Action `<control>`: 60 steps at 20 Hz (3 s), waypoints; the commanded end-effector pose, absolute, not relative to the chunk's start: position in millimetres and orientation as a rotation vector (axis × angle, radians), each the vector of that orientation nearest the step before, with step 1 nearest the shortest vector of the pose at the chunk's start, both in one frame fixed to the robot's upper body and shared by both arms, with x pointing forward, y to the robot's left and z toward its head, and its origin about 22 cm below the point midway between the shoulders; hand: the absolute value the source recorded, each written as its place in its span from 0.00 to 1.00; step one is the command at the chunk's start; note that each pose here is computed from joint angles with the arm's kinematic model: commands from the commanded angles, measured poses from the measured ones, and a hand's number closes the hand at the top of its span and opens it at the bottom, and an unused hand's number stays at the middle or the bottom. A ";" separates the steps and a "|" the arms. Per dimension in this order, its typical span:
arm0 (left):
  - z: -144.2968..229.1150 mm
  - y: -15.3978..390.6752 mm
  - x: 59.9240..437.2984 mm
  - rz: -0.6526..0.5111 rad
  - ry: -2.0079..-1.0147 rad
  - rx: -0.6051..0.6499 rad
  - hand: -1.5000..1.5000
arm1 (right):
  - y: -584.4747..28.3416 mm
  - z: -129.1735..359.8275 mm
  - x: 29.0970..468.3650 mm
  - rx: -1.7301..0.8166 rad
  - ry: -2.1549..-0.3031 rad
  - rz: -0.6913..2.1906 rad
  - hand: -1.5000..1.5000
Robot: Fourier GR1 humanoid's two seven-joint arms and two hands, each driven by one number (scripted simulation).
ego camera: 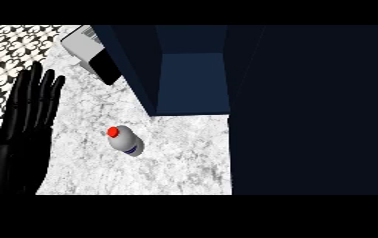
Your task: Pick up the bottled water, place it into the cabinet and close the cabinet
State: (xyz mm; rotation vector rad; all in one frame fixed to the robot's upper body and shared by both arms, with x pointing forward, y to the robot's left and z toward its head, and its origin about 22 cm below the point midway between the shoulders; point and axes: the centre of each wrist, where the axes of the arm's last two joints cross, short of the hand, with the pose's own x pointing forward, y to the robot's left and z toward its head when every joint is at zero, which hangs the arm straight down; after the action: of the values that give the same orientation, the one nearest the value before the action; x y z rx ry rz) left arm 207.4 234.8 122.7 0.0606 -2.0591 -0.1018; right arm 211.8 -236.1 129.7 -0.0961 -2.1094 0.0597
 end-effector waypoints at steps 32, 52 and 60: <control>169.1 223.7 96.6 -0.369 -1.671 -0.710 0.00 | -266.0 173.5 98.2 0.266 -1.905 0.114 0.00; 139.8 271.1 116.7 -0.242 -1.678 -0.461 0.00 | -278.9 166.1 79.0 0.289 -1.885 0.113 0.00; 103.8 298.5 156.5 -0.248 -1.625 -0.366 0.00 | -285.0 162.4 78.6 0.288 -1.889 0.132 0.00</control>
State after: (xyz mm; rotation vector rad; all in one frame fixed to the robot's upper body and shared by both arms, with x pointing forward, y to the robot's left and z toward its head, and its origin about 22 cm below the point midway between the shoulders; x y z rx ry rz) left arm 137.4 281.6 111.6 -0.3955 -1.6261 -0.2544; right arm 103.4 -295.5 130.0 0.1518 -1.8197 0.1515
